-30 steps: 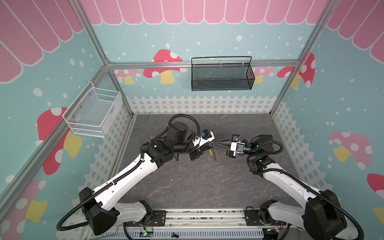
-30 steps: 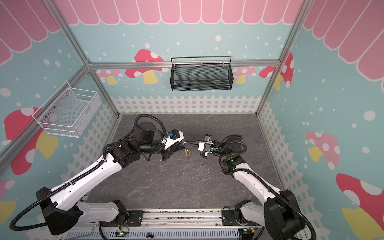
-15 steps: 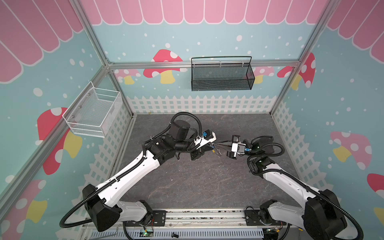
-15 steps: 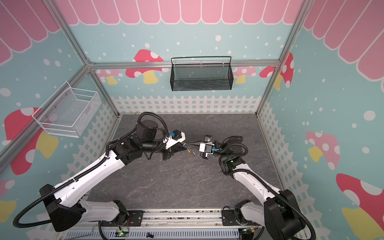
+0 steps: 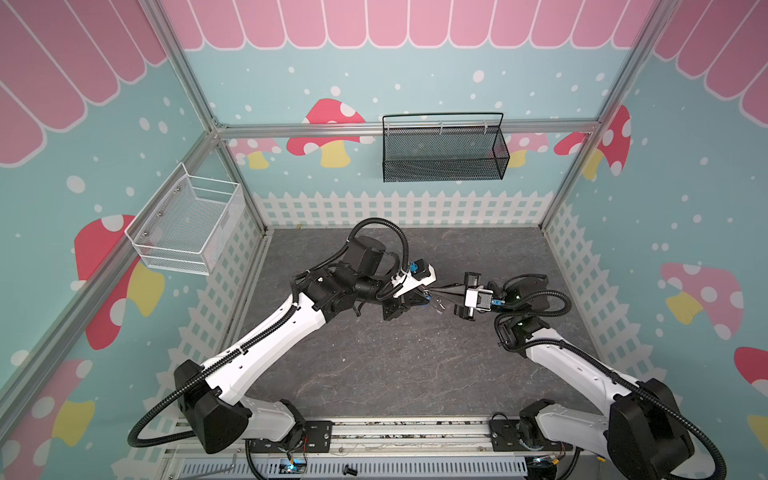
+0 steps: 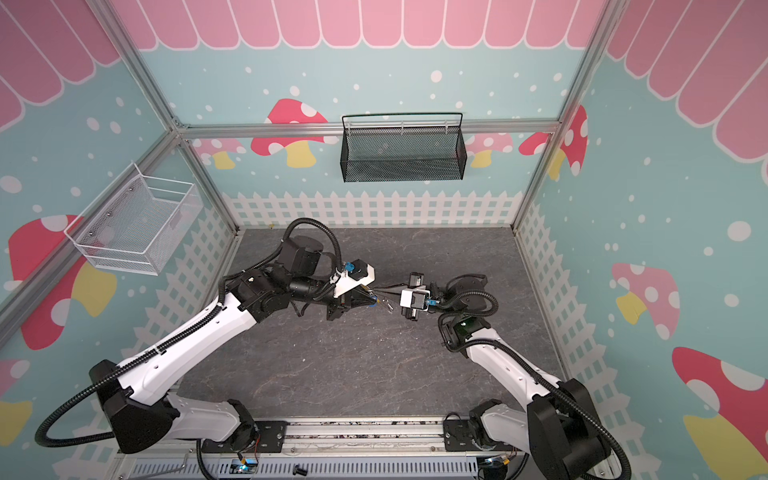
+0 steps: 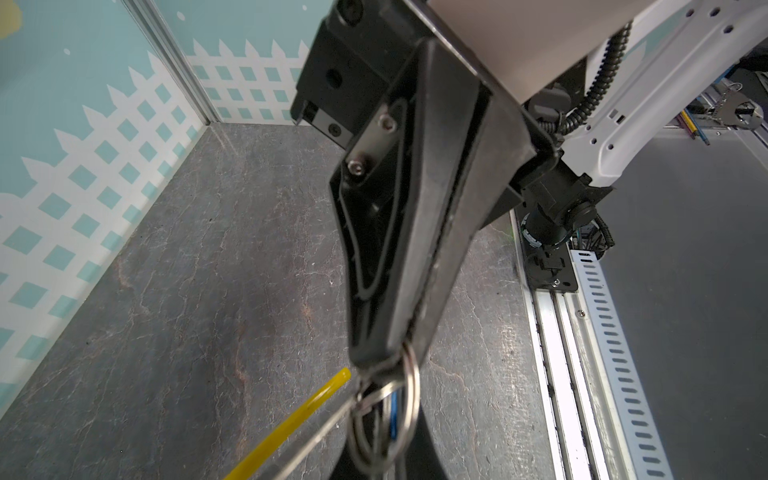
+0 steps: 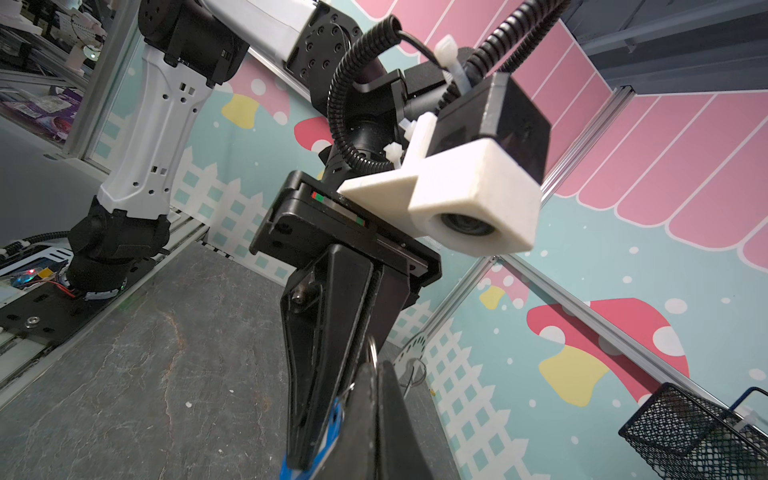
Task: Put the keys on the keyring
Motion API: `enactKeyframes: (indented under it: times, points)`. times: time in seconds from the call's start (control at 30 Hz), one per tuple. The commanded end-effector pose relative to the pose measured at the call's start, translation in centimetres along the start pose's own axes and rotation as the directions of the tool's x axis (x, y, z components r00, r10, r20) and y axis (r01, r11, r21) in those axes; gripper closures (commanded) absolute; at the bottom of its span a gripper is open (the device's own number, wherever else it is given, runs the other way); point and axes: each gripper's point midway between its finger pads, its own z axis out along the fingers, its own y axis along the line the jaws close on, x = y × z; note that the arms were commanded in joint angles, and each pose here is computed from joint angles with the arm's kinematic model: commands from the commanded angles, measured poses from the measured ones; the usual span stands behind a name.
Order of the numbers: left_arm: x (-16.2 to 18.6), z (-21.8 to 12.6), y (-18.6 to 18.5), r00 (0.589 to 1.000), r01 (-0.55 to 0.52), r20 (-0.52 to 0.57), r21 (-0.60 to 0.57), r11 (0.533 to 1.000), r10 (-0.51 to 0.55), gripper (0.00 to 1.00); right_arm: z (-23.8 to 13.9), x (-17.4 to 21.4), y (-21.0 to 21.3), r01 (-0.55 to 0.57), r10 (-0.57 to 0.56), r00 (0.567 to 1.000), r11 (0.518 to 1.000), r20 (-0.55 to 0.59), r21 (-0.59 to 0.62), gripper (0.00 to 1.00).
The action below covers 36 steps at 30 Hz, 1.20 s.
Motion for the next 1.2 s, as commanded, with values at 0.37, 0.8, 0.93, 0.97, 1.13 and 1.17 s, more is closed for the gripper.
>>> enactKeyframes:
  times: [0.37,0.8,0.93,0.97,1.13,1.17]
  points:
    - [-0.1,0.4,-0.1,1.000,0.008,-0.024,0.051,0.999,-0.007,1.00,0.0,-1.0,0.0,0.039,-0.039,0.999,0.999,0.037,0.008,1.00]
    - [-0.1,-1.3,1.2,0.998,-0.021,-0.065,-0.078,0.997,0.016,1.00,-0.4,0.0,-0.2,0.035,-0.035,0.999,0.999,0.006,0.035,1.00]
    - [-0.1,-2.4,1.6,0.995,-0.050,-0.097,-0.133,0.990,0.037,1.00,-0.4,0.4,0.0,0.026,-0.026,1.000,0.999,0.000,0.020,1.00]
    - [-0.3,-2.7,1.7,0.994,-0.056,-0.102,-0.141,0.988,0.042,1.00,-0.4,0.5,0.0,0.026,-0.026,1.000,1.000,-0.002,0.019,1.00]
    - [-0.9,-3.2,1.6,0.994,-0.072,-0.097,-0.146,0.987,0.058,1.00,-0.3,0.9,-0.1,0.021,-0.020,1.000,1.000,-0.012,0.017,1.00]
    - [-1.0,-3.3,1.5,0.994,-0.074,-0.093,-0.143,0.987,0.061,1.00,-0.3,0.8,-0.1,0.025,-0.024,1.000,0.999,-0.013,0.021,1.00]
